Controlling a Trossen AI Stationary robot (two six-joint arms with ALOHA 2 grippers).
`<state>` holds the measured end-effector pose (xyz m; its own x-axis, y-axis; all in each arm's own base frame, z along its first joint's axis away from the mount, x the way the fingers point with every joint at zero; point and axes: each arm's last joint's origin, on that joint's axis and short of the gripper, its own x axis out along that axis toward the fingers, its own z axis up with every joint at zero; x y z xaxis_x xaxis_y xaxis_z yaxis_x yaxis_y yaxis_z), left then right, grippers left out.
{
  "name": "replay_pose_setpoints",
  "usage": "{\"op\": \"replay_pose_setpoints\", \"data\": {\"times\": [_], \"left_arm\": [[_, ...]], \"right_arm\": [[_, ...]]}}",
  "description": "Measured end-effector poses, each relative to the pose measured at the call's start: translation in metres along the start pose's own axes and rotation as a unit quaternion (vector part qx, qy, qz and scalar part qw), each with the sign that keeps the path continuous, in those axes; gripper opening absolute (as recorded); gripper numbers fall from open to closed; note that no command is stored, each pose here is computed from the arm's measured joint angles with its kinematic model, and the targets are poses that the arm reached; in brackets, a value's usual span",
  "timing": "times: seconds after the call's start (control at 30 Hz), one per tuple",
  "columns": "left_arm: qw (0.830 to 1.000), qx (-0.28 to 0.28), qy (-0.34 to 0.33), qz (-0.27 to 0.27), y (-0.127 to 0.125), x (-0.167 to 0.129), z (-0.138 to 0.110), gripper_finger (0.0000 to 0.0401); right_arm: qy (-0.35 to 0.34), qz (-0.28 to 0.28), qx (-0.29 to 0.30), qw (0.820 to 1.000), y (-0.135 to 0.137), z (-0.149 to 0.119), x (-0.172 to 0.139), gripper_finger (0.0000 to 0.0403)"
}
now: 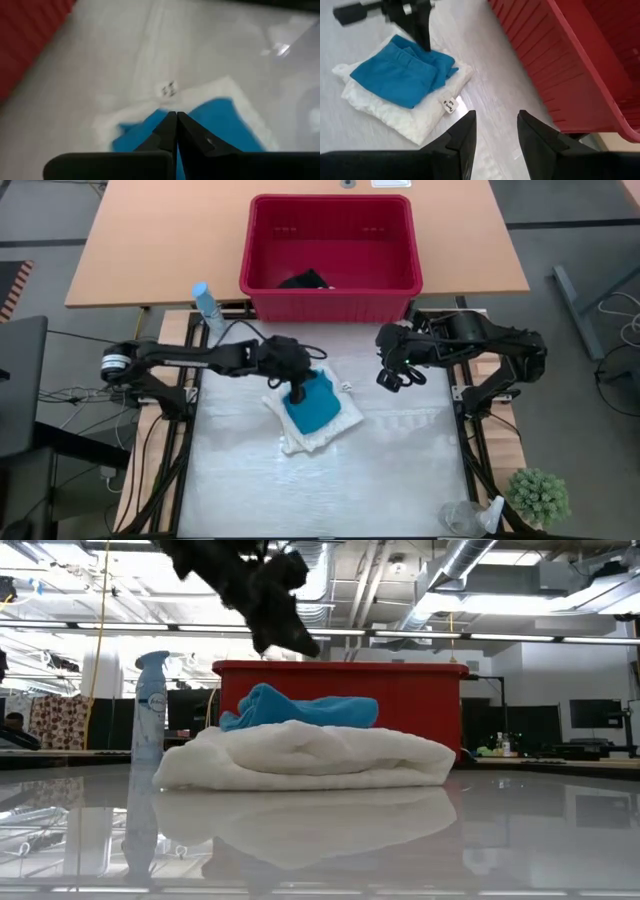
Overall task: Fold laundry
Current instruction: Move the stacked folded clothes to the bottom right of the table
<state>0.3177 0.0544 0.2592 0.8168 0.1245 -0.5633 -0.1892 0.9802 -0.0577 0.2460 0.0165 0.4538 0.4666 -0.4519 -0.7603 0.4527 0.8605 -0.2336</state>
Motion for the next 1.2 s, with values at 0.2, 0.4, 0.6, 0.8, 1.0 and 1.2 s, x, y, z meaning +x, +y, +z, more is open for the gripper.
{"op": "replay_pose_setpoints", "data": {"times": [0.2,0.4,0.6,0.8,1.0,1.2], "left_arm": [[0.993,0.039,0.114,-0.010,0.003,-0.021,-0.024,0.0000],[0.988,-0.015,0.135,0.067,0.019,-0.009,-0.076,0.0000],[0.985,-0.071,0.123,0.099,0.024,-0.004,-0.102,0.0000],[0.984,-0.100,0.138,0.054,0.017,0.000,-0.112,0.0000],[0.979,-0.147,0.134,-0.056,0.000,0.018,-0.109,0.0000],[0.969,-0.137,0.160,-0.129,-0.027,0.042,-0.099,0.0000]], "right_arm": [[-0.004,0.010,-0.010,1.000,0.007,-0.003,-0.004,0.0164],[-0.010,0.017,0.005,1.000,0.014,-0.005,-0.009,0.0164],[-0.016,0.026,0.000,1.000,0.021,-0.008,-0.014,0.0164],[-0.017,0.027,-0.001,0.999,0.022,-0.009,-0.014,0.0164],[-0.019,0.027,-0.001,0.999,0.022,-0.008,-0.015,0.0164],[-0.019,0.028,-0.002,0.999,0.022,-0.008,-0.015,0.0164]]}}
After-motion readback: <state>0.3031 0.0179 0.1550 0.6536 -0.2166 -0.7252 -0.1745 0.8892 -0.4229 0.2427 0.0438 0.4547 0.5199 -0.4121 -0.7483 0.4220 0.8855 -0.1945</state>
